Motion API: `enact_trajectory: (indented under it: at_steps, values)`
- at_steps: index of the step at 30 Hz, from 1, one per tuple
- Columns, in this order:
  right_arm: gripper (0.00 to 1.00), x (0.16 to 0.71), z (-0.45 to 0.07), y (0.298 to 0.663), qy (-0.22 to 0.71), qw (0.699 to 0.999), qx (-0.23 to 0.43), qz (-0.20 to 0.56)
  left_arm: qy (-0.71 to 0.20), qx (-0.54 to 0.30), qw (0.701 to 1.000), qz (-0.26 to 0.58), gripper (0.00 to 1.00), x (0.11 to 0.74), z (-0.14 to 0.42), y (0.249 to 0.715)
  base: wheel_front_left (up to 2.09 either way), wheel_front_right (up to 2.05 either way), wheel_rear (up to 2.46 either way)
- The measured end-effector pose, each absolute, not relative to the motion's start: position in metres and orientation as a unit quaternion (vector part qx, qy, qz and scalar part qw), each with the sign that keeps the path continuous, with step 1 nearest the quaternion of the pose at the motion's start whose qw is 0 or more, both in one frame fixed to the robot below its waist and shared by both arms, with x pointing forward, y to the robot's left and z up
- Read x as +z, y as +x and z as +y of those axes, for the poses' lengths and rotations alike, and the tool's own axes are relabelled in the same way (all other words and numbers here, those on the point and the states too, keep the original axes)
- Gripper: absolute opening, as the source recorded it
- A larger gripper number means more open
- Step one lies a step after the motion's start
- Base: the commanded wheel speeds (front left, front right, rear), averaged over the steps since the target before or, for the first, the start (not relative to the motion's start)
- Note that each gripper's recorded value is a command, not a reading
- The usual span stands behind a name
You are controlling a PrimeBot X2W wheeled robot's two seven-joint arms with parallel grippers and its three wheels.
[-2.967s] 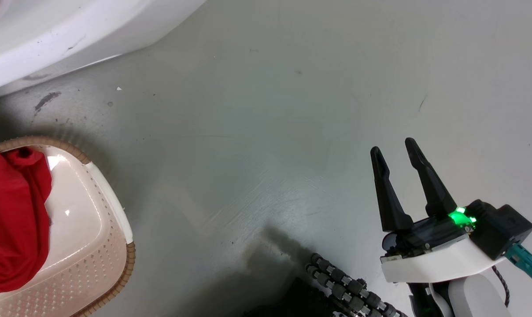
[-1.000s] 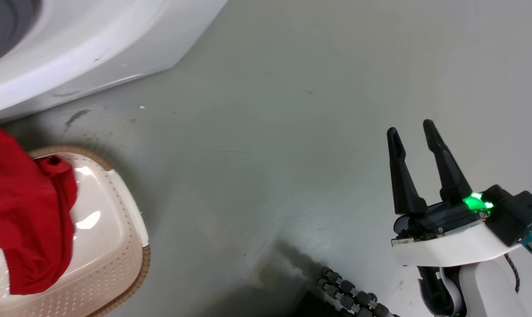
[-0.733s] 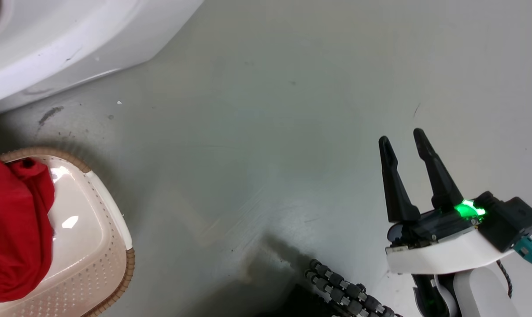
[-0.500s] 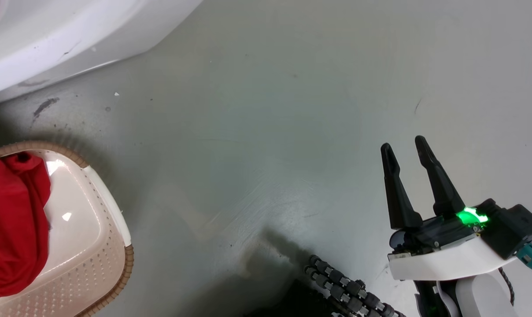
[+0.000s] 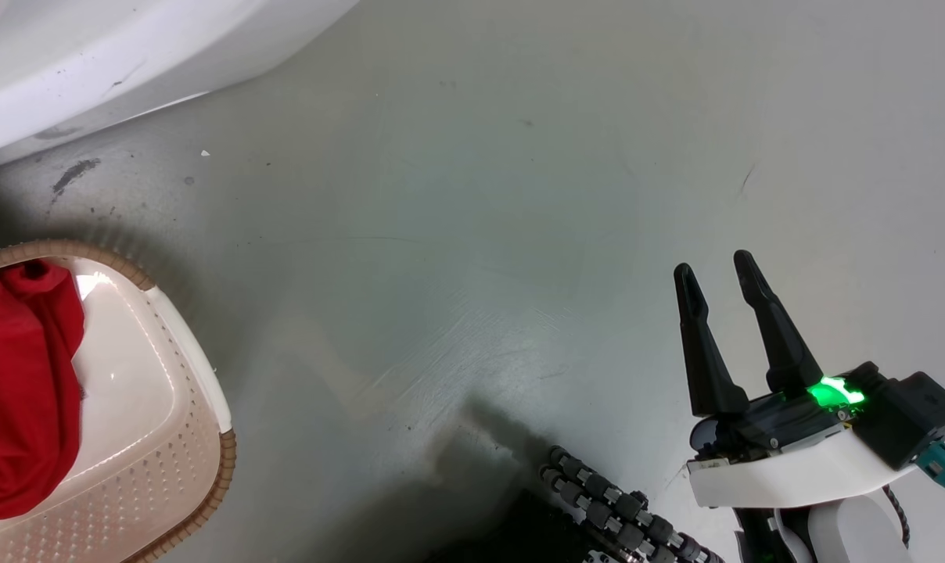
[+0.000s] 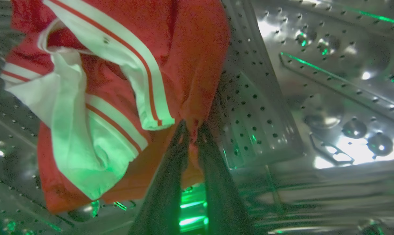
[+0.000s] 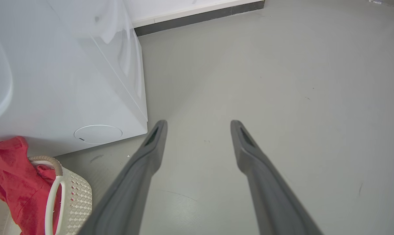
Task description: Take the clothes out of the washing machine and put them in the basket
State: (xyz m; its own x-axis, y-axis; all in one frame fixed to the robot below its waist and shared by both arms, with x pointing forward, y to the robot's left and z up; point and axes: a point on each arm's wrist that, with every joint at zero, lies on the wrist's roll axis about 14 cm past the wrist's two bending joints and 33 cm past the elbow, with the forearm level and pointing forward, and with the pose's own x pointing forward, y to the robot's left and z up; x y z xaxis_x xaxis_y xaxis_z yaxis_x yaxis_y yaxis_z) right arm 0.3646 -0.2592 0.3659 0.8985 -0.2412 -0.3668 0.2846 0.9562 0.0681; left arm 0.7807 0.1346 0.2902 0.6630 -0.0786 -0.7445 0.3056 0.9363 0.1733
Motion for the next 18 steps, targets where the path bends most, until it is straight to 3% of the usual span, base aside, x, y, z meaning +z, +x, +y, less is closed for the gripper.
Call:
enact_trajectory:
  at_steps: [18]
  values:
    - [1.0,0.376,-0.26,0.381,0.062,0.978,-0.125,0.155,0.1,-0.094,0.971,0.196,0.0,0.362,0.14,0.822,0.0,0.0,0.0]
